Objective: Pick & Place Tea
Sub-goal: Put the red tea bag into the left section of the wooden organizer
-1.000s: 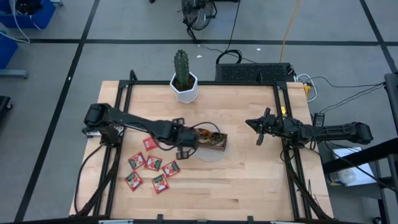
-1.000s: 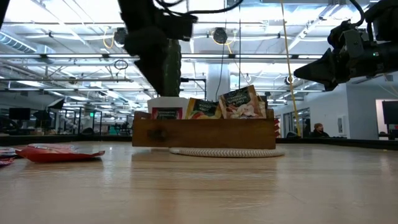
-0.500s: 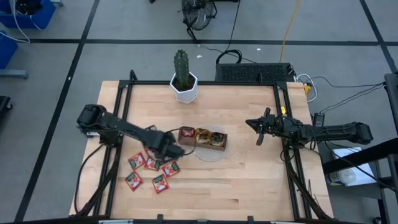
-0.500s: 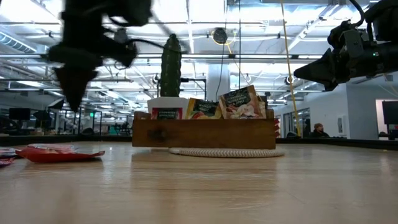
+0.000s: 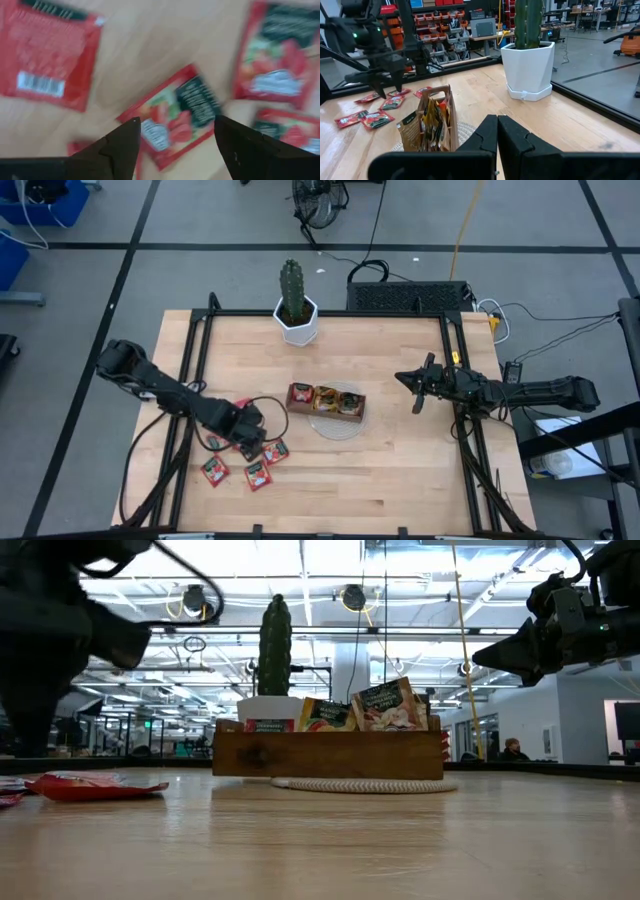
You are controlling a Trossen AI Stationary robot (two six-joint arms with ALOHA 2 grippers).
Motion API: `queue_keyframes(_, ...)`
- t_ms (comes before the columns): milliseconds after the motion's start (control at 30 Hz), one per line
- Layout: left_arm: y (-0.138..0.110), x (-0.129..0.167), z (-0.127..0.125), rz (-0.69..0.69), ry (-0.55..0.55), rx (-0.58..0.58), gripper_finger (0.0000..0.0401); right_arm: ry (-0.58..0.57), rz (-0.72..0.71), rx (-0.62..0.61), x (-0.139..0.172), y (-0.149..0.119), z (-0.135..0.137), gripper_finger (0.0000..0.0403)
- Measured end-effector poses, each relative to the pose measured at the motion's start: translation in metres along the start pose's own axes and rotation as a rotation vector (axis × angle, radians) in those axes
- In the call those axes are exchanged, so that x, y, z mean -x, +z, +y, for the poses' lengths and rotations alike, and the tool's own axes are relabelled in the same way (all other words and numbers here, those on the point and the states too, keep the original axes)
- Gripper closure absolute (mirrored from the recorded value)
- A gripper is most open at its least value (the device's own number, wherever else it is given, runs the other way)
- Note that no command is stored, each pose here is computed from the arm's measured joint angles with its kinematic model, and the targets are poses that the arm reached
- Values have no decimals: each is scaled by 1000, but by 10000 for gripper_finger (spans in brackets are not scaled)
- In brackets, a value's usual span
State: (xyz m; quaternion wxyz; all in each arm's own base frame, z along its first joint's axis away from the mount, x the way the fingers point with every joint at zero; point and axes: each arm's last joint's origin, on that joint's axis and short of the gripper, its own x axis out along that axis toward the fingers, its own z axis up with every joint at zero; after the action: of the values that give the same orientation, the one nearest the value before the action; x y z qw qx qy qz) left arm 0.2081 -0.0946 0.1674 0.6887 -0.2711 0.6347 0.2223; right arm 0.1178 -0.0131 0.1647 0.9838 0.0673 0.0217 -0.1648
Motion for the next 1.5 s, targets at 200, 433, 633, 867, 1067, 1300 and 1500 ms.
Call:
queue_keyframes(200, -9, -12, 10, 36, 53, 56, 162, 0, 0, 0, 0, 0, 0, 403)
queue_keyframes(433, -13, -20, 19, 67, 83, 101, 158, 0, 0, 0, 0, 0, 0, 403)
queue_keyframes(633, -11, -21, 13, 51, 17, 83, 157, 0, 0, 0, 0, 0, 0, 403)
queue_keyframes(867, -6, -20, 3, 9, -85, 43, 158, 0, 0, 0, 0, 0, 0, 403)
queue_keyframes(1067, -7, -21, 4, 10, -77, -26, 169, 0, 0, 0, 0, 0, 0, 403)
queue_keyframes(1300, -5, -20, 2, -50, -77, -410, 184, 0, 0, 0, 0, 0, 0, 403)
queue_keyframes(1500, -3, -20, -2, -108, -94, -803, 197, 0, 0, 0, 0, 0, 0, 403)
